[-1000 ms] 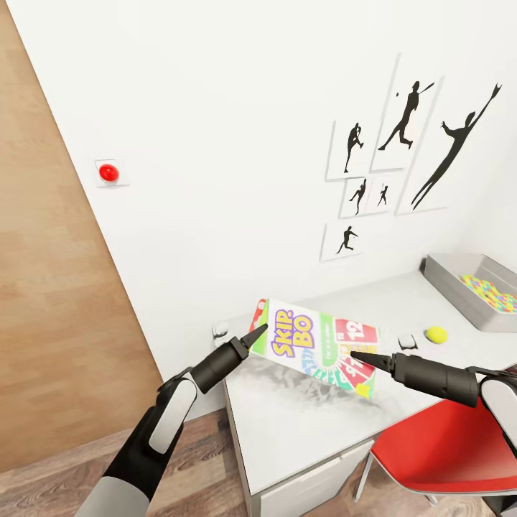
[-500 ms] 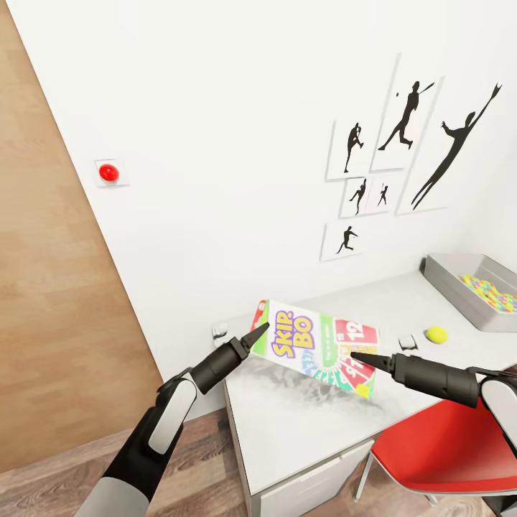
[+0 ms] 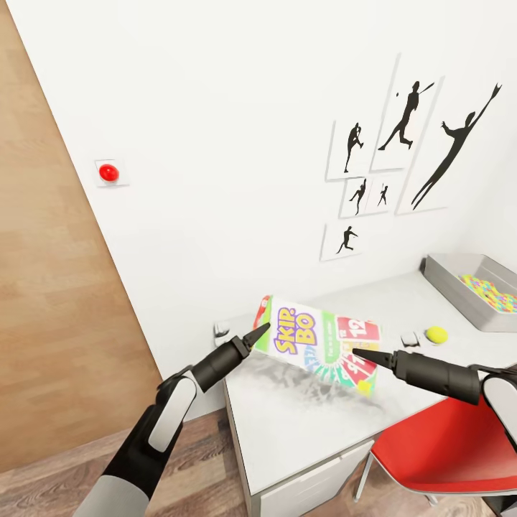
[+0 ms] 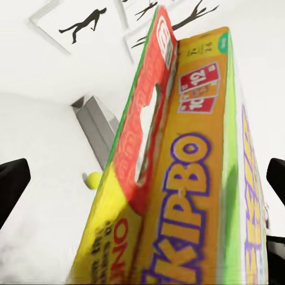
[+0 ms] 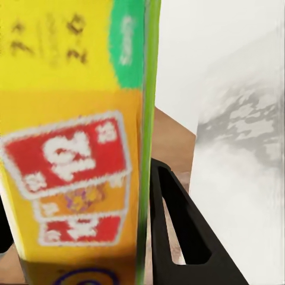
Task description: Put all the toys in the child's room - the three board games (two on the bed and one on the table), the two jigsaw puzzles on the table, and the tennis ball on the table - inside the toy box on the table in the child's room.
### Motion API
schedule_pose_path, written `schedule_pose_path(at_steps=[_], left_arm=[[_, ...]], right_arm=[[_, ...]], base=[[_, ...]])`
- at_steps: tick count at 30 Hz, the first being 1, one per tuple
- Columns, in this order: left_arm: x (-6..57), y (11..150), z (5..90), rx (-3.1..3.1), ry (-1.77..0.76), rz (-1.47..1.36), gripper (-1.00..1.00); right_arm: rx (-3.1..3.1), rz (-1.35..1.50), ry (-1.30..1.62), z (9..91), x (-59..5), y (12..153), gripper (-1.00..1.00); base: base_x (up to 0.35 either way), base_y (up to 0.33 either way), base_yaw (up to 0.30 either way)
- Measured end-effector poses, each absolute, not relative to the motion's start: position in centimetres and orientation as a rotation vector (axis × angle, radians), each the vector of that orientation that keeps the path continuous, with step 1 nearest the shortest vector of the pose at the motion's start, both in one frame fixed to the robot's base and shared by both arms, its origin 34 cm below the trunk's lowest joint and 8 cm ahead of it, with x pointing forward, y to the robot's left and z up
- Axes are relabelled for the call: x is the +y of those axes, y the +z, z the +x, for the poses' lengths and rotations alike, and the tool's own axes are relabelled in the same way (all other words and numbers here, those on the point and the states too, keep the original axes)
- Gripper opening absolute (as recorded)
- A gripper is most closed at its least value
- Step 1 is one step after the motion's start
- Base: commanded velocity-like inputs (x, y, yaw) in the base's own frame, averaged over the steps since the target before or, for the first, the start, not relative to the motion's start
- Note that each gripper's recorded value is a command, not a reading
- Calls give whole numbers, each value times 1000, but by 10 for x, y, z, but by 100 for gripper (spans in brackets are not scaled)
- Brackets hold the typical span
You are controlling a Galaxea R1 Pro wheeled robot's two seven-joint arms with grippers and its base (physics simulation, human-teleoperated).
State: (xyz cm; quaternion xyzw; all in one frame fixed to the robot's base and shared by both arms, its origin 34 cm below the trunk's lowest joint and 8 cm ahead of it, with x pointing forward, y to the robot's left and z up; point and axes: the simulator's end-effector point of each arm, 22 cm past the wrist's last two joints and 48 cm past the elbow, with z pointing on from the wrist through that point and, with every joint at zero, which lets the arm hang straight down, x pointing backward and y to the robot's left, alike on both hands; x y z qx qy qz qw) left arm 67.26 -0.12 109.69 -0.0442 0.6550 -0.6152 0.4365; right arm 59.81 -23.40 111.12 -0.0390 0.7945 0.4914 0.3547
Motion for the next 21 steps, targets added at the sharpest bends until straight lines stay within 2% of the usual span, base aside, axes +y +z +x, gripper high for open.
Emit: schedule_pose_path(at_steps=[4, 13, 21], left_arm=[[-3, 1094, 673, 1651, -1526, -113, 100], [-3, 1092, 677, 1679, -1508, -121, 100], [-4, 1092, 682, 1724, -1474, -127, 100]], right_arm=[[2014, -65, 1210, 613, -255, 1126, -100], [1899, 192, 915, 654, -369, 1166, -100], [1865, 301, 833, 658, -410, 1172, -100]], base=[[0, 0, 0], [0, 0, 0], [0, 0, -74]])
